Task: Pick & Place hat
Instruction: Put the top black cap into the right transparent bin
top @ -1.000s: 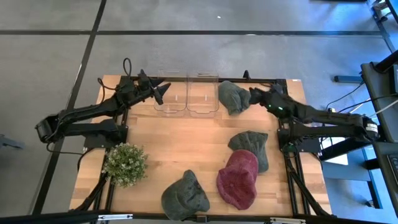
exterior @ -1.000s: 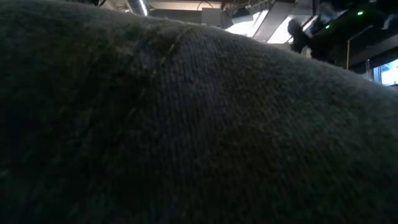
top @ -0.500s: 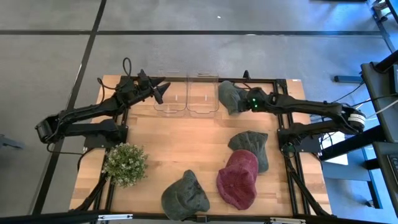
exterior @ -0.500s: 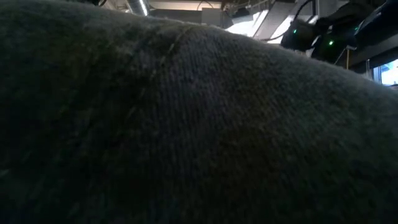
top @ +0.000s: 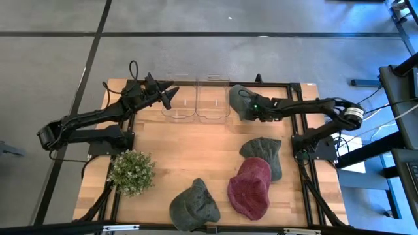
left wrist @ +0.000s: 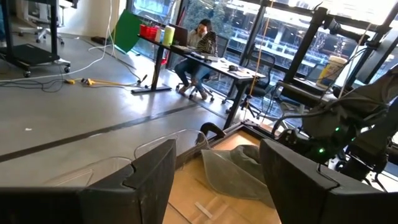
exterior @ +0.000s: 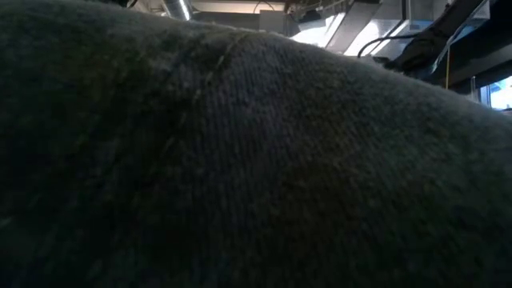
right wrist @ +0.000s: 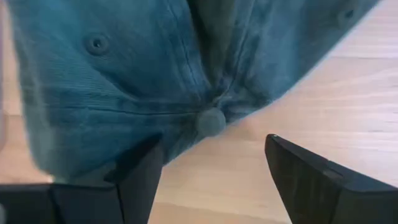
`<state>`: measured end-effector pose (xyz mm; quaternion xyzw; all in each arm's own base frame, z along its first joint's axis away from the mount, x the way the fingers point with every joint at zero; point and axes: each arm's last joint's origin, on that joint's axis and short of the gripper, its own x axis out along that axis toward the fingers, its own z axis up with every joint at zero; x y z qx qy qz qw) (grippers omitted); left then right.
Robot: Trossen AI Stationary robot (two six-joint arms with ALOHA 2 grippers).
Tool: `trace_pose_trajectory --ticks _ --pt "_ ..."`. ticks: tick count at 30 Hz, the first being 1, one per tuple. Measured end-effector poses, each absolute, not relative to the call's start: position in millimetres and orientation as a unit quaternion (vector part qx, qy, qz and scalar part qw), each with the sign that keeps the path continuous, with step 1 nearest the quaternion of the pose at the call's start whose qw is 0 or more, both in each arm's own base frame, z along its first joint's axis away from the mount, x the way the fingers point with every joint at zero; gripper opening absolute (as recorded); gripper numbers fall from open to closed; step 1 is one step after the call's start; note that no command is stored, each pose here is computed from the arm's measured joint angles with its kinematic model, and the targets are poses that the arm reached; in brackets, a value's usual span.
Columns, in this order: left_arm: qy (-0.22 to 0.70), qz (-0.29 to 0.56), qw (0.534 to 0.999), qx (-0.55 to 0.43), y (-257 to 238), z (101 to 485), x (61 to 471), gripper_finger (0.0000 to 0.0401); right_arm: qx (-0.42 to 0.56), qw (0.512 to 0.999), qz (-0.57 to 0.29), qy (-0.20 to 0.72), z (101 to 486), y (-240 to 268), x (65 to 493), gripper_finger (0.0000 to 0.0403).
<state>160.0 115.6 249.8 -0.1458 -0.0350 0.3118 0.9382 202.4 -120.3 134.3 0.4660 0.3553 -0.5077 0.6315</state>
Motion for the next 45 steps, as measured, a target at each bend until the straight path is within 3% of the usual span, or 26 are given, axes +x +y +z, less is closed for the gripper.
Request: trace_pose_trajectory --ticks 17,24,32,39,45 --pt "-0.021 0.313 0.937 -0.150 115.5 246.9 159.9 0.0227 0.460 0.622 -0.541 0.329 127.0 -125.0 206.2 0.0244" --pt "-0.002 0.316 0.936 -0.156 115.3 243.0 159.6 0.0227 0.435 0.609 -0.551 0.368 116.6 -124.8 204.7 0.0157" --pt "-0.003 0.318 0.935 -0.156 115.4 243.2 159.6 0.0227 0.398 0.644 -0.524 0.390 125.2 -123.5 201.7 0.0058" --pt "-0.004 0.318 0.935 -0.155 115.4 243.2 159.6 0.0227 0.372 0.676 -0.498 0.396 139.7 -120.7 197.2 0.0057" --pt "-0.005 0.326 0.933 -0.155 115.8 243.3 159.3 0.0227 0.328 0.732 -0.467 0.372 171.0 -119.5 194.9 0.0057"
